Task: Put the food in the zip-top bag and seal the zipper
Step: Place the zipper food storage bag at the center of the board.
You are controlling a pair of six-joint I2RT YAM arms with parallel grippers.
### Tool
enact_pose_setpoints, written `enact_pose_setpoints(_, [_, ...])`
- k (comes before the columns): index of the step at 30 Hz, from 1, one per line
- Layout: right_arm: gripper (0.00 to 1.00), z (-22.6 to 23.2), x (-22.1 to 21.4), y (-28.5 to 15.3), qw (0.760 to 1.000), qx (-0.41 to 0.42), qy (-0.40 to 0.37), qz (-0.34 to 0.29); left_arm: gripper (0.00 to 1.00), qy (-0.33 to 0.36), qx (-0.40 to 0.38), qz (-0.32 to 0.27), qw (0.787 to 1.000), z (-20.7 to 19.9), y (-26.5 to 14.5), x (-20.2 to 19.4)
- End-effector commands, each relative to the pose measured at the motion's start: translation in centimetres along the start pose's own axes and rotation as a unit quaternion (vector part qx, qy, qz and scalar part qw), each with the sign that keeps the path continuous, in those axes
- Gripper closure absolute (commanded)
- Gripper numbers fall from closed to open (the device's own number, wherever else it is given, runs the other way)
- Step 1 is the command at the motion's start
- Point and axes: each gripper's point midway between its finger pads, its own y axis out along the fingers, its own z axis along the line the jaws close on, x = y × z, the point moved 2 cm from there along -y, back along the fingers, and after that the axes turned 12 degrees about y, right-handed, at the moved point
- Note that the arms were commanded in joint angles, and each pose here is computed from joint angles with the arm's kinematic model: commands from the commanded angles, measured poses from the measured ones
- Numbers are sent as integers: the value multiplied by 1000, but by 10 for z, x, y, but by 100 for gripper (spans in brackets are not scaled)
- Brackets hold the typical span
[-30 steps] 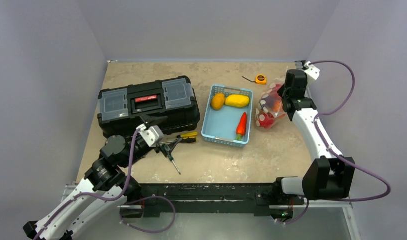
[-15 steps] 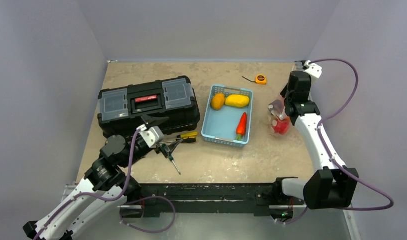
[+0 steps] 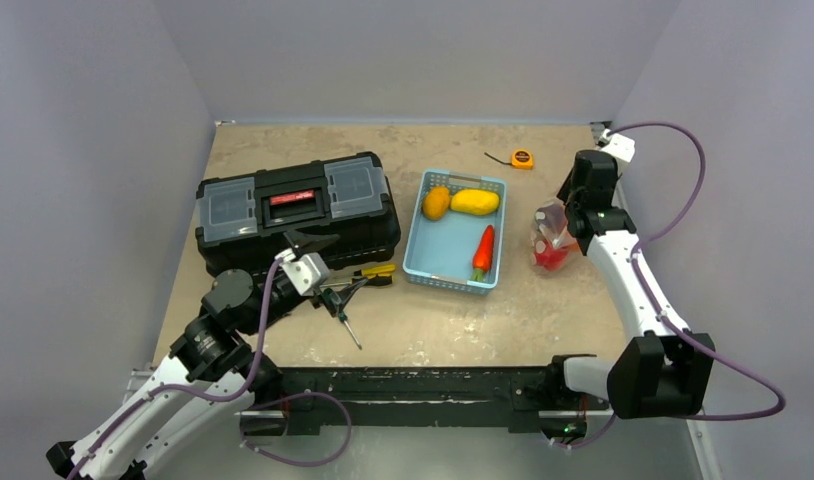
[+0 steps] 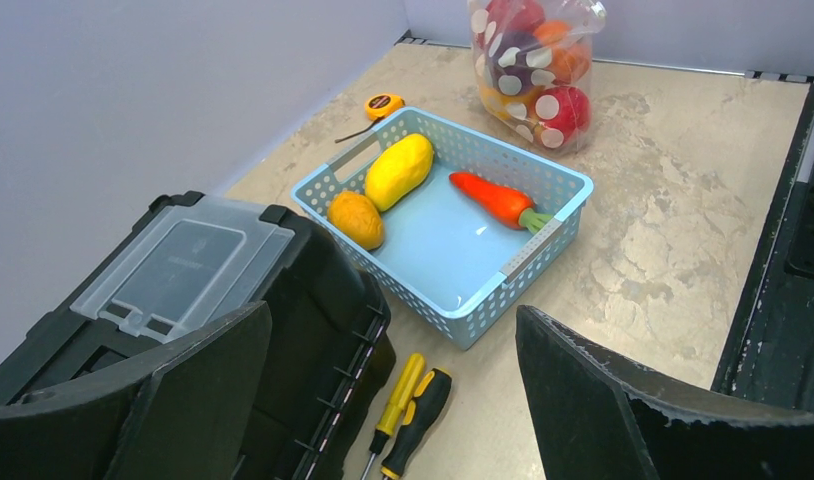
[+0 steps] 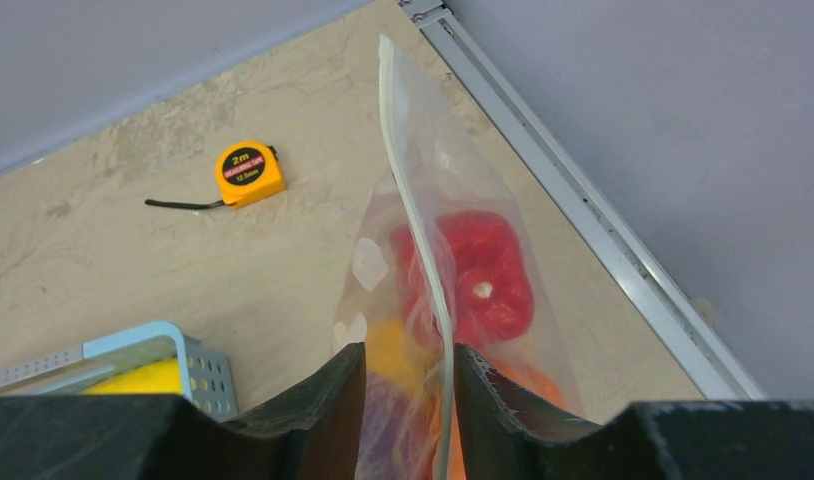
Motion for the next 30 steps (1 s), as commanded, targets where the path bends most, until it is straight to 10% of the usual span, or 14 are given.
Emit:
enact_pose_setpoints(1, [61, 2, 15, -4, 1000, 4, -5, -25, 8, -3, 6, -30, 1000, 7, -2, 22])
enact_pose_setpoints(17, [15, -3, 49, -28, 999, -13, -13, -47, 8, -5, 2, -27, 1000, 6, 0, 21])
enact_pose_setpoints(30, [1, 63, 124, -206, 927, 362, 37, -94, 2, -69, 206, 20, 976, 88, -67, 76])
